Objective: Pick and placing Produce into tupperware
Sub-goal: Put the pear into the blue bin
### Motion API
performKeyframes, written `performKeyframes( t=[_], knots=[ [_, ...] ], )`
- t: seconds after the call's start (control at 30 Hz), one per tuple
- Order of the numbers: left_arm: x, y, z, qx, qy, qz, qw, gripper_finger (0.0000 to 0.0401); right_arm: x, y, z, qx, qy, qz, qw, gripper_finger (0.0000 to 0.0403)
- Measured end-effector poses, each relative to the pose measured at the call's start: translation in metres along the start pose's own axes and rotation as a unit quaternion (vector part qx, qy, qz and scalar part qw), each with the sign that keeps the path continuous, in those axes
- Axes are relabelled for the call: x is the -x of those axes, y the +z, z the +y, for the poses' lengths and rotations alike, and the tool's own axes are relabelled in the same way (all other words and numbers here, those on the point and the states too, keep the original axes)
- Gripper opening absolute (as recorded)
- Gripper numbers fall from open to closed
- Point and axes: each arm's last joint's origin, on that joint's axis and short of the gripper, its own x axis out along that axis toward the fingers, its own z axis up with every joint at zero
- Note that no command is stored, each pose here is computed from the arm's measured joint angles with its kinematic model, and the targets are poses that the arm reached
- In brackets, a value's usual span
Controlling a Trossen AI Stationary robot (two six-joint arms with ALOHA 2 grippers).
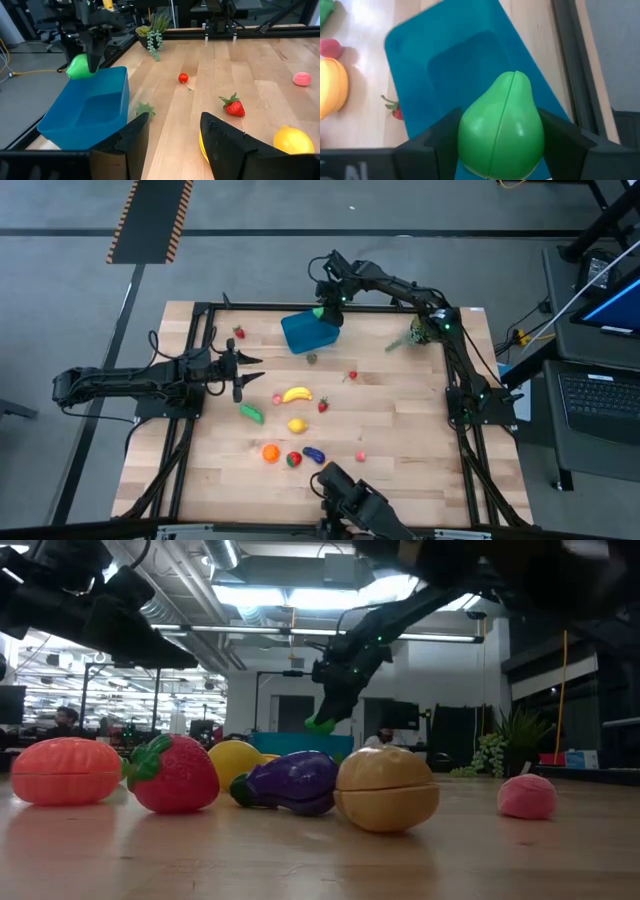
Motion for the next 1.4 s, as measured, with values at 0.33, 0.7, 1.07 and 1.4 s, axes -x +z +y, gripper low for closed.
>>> performKeyframes(
  t=[0.33, 0.7, 1.07, 1.4],
  knots=[
    [0.0, -0.001, 0.0, -0.003, 0.0, 0.003, 1.0, 0.017, -0.013, -0.005, -0.005, -0.005, 0.006, 0.004, 1.0, 0.0224],
    [0.0, -0.001, 0.0, -0.004, 0.0, 0.003, 1.0, 0.017, -0.015, -0.004, -0.003, -0.002, 0.008, 0.002, 1.0, 0.0224],
    [0.0, -0.001, 0.0, -0.004, -0.001, 0.007, 1.0, 0.017, -0.033, -0.011, -0.002, -0.008, 0.01, 0.028, 1.0, 0.0224],
    [0.0, -0.003, 0.0, -0.005, -0.001, 0.014, 1.0, 0.017, -0.032, -0.009, -0.004, -0.001, 0.001, 0.02, 1.0, 0.0239]
  ],
)
